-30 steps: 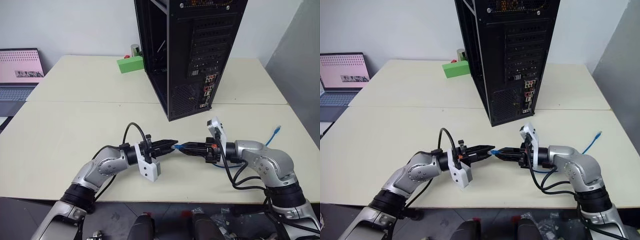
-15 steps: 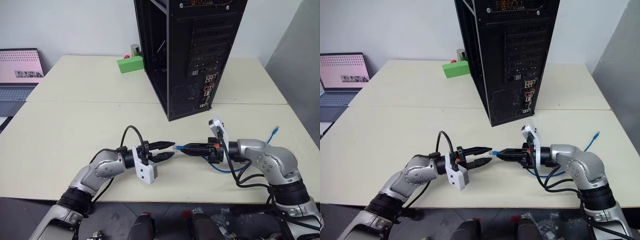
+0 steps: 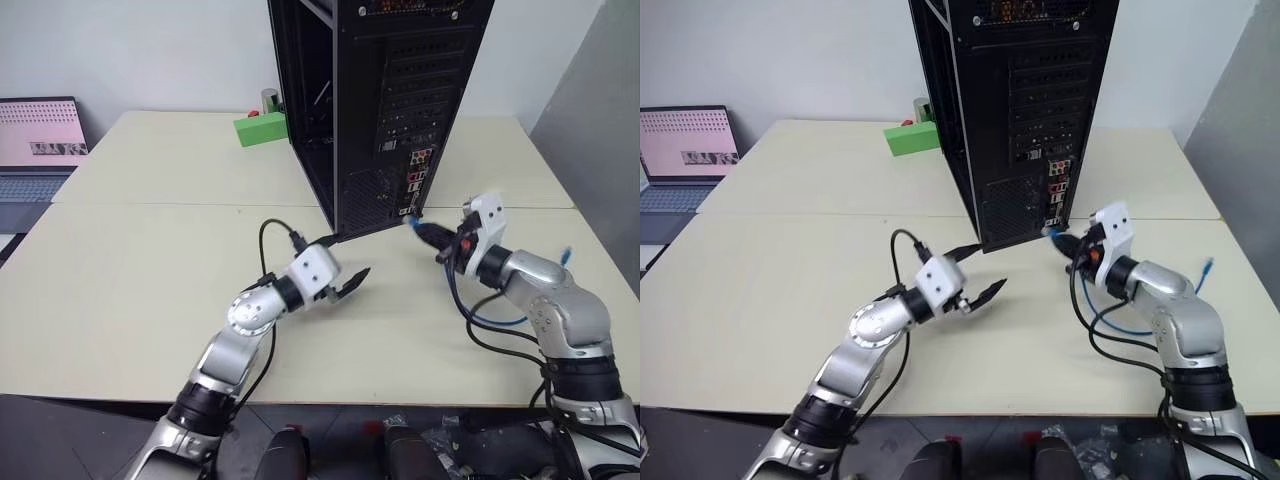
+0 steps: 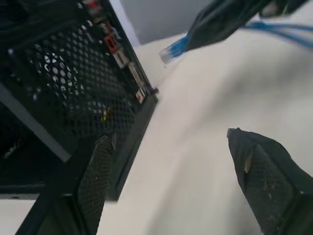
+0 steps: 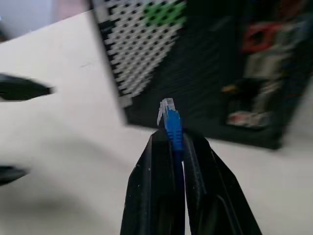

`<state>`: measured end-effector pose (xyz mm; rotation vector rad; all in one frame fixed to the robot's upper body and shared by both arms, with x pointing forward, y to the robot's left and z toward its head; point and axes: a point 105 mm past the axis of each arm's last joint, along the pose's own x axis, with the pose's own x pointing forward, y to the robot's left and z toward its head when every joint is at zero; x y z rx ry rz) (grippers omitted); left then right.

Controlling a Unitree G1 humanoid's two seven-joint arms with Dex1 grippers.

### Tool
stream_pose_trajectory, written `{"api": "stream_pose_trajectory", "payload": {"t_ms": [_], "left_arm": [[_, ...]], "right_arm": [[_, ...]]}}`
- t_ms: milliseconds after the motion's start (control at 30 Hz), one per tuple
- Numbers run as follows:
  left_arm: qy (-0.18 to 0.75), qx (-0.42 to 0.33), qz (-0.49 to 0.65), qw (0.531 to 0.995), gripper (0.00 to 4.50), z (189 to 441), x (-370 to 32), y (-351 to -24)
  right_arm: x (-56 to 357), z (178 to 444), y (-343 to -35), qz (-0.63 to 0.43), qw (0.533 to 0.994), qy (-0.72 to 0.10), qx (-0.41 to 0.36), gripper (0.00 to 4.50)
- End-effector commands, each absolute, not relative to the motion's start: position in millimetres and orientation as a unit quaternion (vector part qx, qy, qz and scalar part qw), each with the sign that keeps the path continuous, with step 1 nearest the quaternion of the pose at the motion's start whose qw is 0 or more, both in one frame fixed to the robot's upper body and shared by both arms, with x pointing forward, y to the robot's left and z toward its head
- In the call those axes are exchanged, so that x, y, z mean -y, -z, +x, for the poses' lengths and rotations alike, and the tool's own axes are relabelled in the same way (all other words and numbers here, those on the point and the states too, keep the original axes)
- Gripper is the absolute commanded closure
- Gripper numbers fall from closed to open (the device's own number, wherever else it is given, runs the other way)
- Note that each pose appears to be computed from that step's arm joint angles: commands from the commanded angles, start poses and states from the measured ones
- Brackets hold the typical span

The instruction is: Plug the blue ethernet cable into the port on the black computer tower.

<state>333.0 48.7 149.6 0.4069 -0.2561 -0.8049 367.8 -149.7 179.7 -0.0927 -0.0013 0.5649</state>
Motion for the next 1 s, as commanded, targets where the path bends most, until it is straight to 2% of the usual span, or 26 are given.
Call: {"api": "stream_pose_trajectory", "payload": {"t_ms": [33, 200, 400, 600, 1000], "left_arm": [[0.341, 0.114, 0.152, 0.921, 0.67, 341.8, -44.5, -167.6], [0.292, 0.118, 0.158, 0.936, 0.67, 354.2, -34.5, -179.4], [0.287, 0.109, 0.108, 0.946, 0.67, 357.9, -22.7, -188.2], [0.288, 0.109, 0.095, 0.947, 0.67, 356.7, -16.4, -193.7], [0.279, 0.108, 0.097, 0.949, 0.67, 360.6, -20.0, -195.3]], "right_arm": [[163.6, 379.6, -203.4, -0.06, 0.975, -0.207, 0.06, 4.5], [163.9, 393.5, -216.3, -0.042, 0.98, -0.178, 0.072, 4.5], [155.8, 400.3, -223.8, -0.01, 0.982, -0.177, 0.067, 4.5], [147.3, 402.0, -221.5, 0.03, 0.982, -0.179, 0.043, 4.5], [142.7, 404.1, -223.1, 0.042, 0.983, -0.179, 0.019, 4.5]]}}
